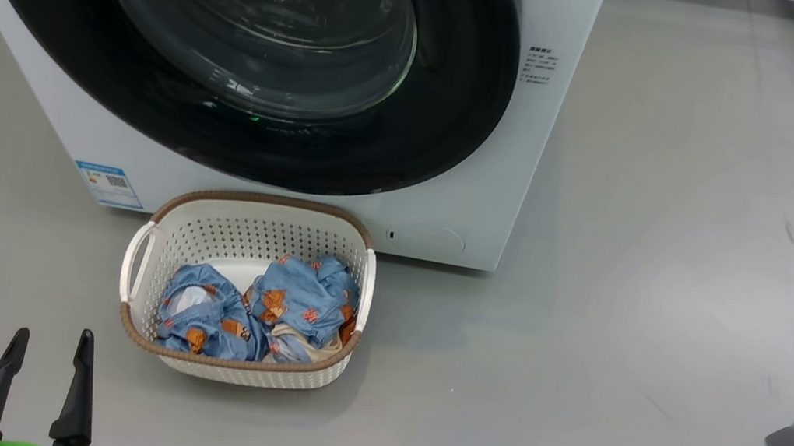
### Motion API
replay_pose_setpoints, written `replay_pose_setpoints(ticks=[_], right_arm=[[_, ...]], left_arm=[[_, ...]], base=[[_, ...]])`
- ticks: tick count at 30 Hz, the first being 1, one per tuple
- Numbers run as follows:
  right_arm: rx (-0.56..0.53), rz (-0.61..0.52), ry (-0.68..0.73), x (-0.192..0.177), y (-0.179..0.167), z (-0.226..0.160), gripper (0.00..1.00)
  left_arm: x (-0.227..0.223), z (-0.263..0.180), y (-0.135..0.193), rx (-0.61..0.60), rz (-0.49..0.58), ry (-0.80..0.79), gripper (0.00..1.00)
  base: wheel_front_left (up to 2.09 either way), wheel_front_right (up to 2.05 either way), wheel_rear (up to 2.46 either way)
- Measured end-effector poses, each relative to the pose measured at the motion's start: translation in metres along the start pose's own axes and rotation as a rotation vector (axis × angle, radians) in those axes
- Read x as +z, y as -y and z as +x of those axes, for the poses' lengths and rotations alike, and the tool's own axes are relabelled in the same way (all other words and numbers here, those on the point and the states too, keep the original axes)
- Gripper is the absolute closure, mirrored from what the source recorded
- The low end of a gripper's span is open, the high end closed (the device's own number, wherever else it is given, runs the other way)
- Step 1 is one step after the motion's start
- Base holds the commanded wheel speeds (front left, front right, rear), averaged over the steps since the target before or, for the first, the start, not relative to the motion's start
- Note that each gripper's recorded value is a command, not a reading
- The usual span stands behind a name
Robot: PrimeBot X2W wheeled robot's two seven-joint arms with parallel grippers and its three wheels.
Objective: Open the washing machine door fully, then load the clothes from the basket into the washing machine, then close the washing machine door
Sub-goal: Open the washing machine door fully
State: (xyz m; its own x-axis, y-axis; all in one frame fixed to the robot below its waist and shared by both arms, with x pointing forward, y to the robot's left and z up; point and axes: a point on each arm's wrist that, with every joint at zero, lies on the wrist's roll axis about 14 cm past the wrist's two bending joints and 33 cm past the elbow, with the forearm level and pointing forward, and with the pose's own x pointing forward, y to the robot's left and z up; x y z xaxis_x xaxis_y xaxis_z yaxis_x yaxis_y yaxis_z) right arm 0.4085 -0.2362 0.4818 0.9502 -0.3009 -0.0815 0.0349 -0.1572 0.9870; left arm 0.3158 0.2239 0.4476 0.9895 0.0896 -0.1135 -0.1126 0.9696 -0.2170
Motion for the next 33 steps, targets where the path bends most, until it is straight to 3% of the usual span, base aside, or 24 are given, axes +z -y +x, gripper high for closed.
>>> replay_pose_setpoints(ticks=[10, 19, 33], right_arm=[[0.057, -0.033, -0.098, -0.020, -0.016, 0.043, 1.00], [0.133, -0.068, -0.264, -0.069, -0.037, 0.084, 1.00], [0.165, -0.124, -0.527, -0.153, -0.029, 0.121, 1.00]], left_arm=[[-0.006, 0.005, -0.012, 0.044, -0.003, -0.025, 0.00], [-0.012, 0.007, -0.031, 0.101, -0.005, -0.051, 0.00], [-0.023, 0.014, -0.042, 0.135, 0.010, -0.102, 0.00]], base=[[0.00, 0.00, 0.00], [0.00, 0.00, 0.00], [0.00, 0.00, 0.00]])
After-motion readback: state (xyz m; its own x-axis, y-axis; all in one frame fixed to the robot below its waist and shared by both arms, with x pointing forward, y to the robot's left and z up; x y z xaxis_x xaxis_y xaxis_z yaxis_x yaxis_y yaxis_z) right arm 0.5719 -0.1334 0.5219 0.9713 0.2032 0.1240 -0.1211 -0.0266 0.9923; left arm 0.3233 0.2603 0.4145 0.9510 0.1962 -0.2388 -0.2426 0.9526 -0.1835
